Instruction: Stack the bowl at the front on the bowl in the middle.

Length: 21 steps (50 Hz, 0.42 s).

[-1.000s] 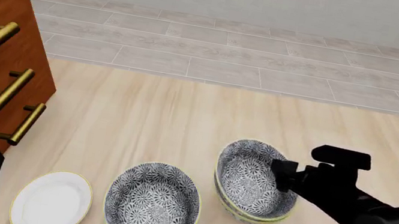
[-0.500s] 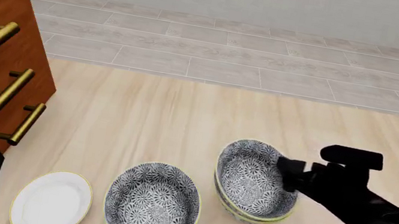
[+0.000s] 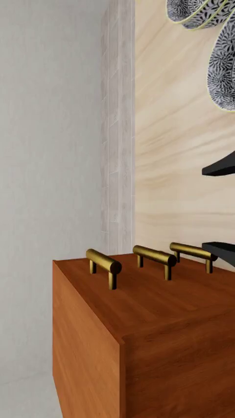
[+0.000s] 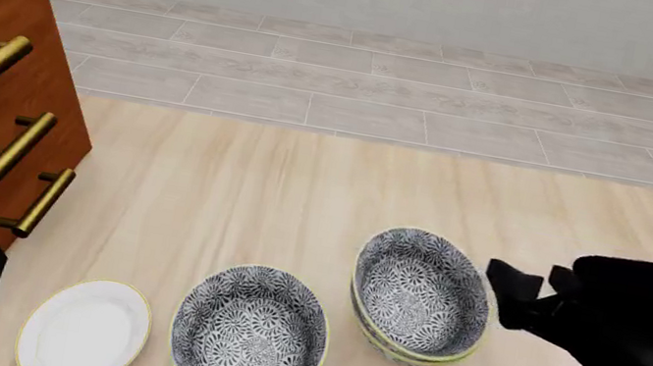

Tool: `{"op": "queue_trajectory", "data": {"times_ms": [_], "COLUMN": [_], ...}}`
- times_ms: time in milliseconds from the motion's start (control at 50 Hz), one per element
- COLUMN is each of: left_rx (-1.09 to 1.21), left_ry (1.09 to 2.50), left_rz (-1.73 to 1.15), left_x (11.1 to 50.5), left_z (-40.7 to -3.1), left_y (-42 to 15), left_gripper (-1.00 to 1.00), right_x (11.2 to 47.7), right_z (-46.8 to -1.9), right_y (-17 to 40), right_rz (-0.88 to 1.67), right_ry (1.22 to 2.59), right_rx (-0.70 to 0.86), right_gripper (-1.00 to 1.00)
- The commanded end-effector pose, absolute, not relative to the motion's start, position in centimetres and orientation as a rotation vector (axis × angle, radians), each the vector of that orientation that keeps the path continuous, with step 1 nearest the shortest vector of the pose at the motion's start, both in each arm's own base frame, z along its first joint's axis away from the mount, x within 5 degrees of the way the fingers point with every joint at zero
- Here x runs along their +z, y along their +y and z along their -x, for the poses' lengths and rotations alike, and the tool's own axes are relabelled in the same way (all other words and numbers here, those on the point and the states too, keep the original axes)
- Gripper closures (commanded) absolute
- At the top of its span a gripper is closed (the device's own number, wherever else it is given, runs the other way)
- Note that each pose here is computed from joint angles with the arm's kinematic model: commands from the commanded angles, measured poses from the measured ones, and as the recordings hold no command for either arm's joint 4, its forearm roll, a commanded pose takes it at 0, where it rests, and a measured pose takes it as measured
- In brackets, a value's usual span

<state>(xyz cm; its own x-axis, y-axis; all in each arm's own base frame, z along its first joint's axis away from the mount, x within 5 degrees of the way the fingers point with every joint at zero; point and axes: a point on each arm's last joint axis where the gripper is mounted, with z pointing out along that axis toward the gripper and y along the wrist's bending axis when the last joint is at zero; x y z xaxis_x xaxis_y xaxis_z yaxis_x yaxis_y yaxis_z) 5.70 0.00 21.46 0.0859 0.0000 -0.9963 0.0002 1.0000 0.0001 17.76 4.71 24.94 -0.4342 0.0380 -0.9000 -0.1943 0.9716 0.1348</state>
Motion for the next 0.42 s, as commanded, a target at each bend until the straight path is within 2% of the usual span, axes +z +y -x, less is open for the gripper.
{"op": "queue_trajectory", "data": {"times_ms": [20, 220, 420], "left_rx": [0.0, 0.0, 0.0], "left_ry": [1.485, 1.485, 1.485], "left_rz": [0.0, 0.0, 0.0], "left_x": [21.5, 21.5, 21.5], "left_z": [-5.7, -5.7, -5.7], "left_y": [0.0, 0.0, 0.0], "left_gripper": [-1.0, -1.0, -1.0], "right_x": [26.4, 28.0, 28.8], "right_z": [-15.3, -13.6, -11.5], "right_y": [3.9, 3.7, 2.7], "right_rz": [0.124, 0.155, 0.172], "right_ry": [1.937, 1.86, 1.783], "right_rx": [0.249, 0.253, 0.194], "right_gripper": [-1.0, -1.0, -1.0]}}
